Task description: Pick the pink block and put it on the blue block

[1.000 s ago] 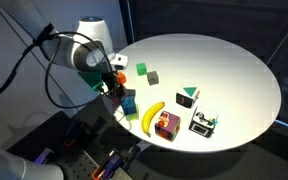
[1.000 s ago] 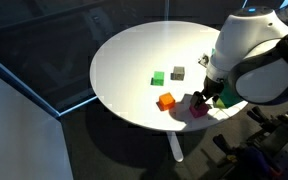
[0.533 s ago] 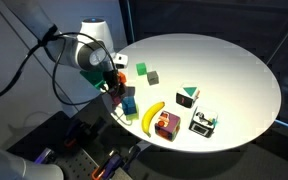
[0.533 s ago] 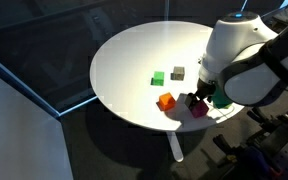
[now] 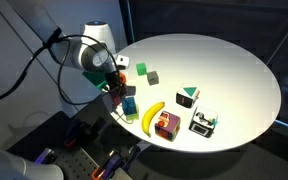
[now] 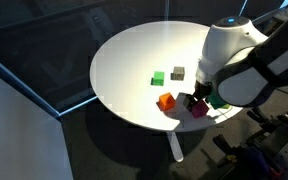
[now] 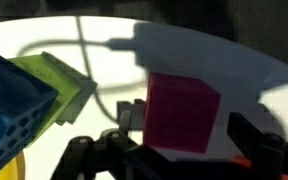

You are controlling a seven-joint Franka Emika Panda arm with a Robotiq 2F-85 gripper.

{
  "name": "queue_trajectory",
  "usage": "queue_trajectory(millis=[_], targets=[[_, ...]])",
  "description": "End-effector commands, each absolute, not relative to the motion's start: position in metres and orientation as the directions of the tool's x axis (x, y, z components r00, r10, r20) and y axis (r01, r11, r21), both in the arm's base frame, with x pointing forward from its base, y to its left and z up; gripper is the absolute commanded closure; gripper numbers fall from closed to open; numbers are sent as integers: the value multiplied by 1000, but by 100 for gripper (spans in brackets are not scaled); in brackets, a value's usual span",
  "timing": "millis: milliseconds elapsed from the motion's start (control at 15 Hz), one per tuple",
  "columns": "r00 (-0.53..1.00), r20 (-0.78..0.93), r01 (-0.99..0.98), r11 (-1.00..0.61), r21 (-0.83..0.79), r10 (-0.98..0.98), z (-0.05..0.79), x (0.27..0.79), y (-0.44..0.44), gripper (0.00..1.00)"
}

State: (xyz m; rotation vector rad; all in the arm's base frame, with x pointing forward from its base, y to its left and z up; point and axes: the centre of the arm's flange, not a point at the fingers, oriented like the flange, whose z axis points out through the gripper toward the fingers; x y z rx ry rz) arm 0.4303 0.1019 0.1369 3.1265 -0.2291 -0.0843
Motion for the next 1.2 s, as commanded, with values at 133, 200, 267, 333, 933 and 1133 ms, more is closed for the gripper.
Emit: queue_trajectory(millis=[133, 200, 267, 333, 933, 1133], targets=[[989, -62, -133, -991, 31, -134, 128, 437, 101, 51], [988, -62, -137, -990, 39, -140, 128, 437, 101, 59], [988, -62, -140, -989, 46, -143, 130, 438, 101, 66], [987, -60, -144, -988, 57, -147, 132, 438, 100, 68], [985, -116, -124, -990, 68, -131, 166, 439, 93, 71], [985, -116, -122, -990, 67, -129, 181, 440, 95, 71]])
